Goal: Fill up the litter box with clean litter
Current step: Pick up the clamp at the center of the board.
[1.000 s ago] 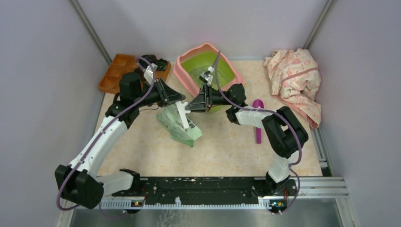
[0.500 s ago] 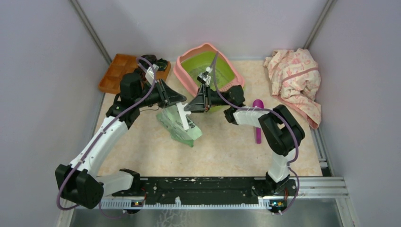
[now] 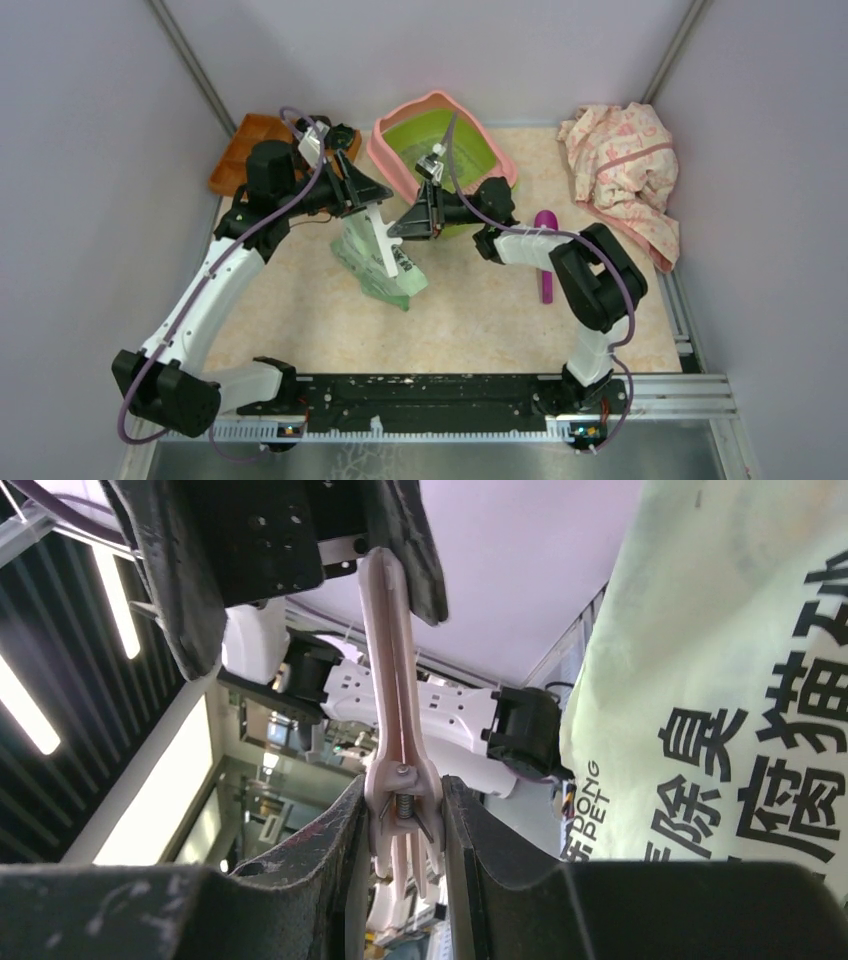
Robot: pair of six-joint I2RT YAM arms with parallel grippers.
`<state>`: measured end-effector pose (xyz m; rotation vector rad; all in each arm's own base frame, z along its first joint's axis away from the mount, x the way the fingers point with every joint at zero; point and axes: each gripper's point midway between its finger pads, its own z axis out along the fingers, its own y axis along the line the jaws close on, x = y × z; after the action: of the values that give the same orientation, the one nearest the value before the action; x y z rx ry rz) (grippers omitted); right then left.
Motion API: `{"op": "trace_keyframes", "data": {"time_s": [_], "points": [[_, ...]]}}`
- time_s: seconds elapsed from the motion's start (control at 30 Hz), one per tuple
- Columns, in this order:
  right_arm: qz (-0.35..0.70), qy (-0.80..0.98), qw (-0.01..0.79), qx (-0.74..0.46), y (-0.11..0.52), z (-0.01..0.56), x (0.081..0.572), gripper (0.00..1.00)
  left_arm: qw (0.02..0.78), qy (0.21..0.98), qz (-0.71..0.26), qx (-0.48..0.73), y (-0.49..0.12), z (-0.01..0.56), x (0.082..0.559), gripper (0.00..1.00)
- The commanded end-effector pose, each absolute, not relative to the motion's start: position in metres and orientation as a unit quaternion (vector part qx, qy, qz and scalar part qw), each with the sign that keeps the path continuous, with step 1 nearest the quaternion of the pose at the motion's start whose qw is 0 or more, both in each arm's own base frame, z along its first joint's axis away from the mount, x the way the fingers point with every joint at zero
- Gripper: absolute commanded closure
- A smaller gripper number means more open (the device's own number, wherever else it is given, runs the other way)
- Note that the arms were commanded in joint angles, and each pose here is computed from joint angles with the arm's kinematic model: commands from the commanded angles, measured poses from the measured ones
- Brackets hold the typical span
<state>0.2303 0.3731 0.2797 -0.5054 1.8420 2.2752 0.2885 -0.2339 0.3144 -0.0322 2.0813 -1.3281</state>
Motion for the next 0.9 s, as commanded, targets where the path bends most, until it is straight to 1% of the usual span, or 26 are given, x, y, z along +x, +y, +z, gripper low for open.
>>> {"op": "trace_keyframes", "data": {"time_s": [0.0,0.1,0.2,0.27,0.43,0.63,0.87], "points": [[0.754,0.605,0.136,-0.217,0.373,0.305,0.222,1.0,0.373,0.788,-0.489,0.008,-0.227,0.342,0.296,0.38],[0.749,0.609,0.142,-0.219,0.371,0.306,0.222,1.0,0.373,0.784,-0.496,0.01,-0.228,0.347,0.294,0.39],[0.748,0.611,0.145,-0.214,0.369,0.308,0.224,1.0,0.36,0.783,-0.506,0.012,-0.231,0.342,0.289,0.44],[0.751,0.607,0.148,-0.213,0.368,0.311,0.226,1.0,0.358,0.786,-0.504,0.009,-0.23,0.337,0.288,0.44],[0.76,0.597,0.15,-0.206,0.365,0.318,0.229,1.0,0.362,0.795,-0.486,0.005,-0.224,0.327,0.285,0.42],[0.765,0.593,0.153,-0.2,0.365,0.321,0.231,1.0,0.397,0.795,-0.458,-0.006,-0.212,0.332,0.288,0.4],[0.777,0.58,0.154,-0.191,0.365,0.33,0.234,1.0,0.378,0.789,-0.484,0.007,-0.22,0.327,0.28,0.39]]}}
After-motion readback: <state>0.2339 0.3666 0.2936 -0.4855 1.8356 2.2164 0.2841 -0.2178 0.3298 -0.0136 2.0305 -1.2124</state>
